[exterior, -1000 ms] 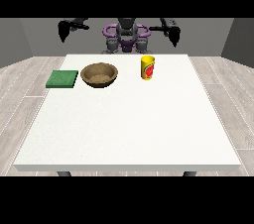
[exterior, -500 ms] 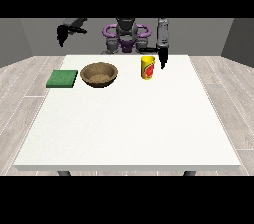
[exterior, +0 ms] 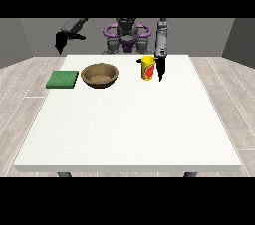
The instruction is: Pick the cup and pour the ball into the bowl, then pick the bowl and place it on the pad
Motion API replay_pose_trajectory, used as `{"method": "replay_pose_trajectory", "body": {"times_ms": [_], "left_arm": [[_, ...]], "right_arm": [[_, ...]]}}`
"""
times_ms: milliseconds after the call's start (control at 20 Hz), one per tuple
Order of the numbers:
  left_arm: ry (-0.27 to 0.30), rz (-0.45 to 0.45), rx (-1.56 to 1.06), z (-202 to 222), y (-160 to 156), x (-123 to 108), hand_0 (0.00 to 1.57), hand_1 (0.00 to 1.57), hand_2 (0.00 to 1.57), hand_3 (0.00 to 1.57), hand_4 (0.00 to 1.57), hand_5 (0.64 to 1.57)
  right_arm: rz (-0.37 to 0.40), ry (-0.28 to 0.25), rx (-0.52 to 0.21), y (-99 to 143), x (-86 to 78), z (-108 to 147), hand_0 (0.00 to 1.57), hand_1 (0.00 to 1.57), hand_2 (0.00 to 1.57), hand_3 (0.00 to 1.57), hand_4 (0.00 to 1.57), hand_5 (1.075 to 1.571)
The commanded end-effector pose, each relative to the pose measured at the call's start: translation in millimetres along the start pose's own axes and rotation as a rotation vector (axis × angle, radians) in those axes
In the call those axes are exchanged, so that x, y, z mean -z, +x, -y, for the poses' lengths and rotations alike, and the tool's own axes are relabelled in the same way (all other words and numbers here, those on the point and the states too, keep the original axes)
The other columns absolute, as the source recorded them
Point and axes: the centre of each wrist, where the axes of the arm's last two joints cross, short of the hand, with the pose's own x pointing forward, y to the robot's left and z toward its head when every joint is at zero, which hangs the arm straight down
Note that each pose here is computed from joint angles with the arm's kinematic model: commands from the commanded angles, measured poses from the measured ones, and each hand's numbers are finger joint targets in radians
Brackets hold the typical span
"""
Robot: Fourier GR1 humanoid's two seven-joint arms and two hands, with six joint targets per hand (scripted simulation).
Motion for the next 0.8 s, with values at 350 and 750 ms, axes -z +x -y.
{"method": "replay_pose_trajectory", "body": {"times_ms": [350,750], "left_arm": [[0.017,0.011,0.022,19,-21,10,0.00,0.00,0.00,0.00,0.00,1.559],[0.040,0.067,0.341,3,-33,-30,1.32,1.32,1.57,1.57,1.48,1.250]], "right_arm": [[0.010,0.019,-0.006,2,15.7,5,0.00,0.00,0.00,0.00,0.00,1.571],[0.043,0.042,-0.036,32,25.6,33,0.00,0.00,0.00,0.00,0.00,1.570]]}}
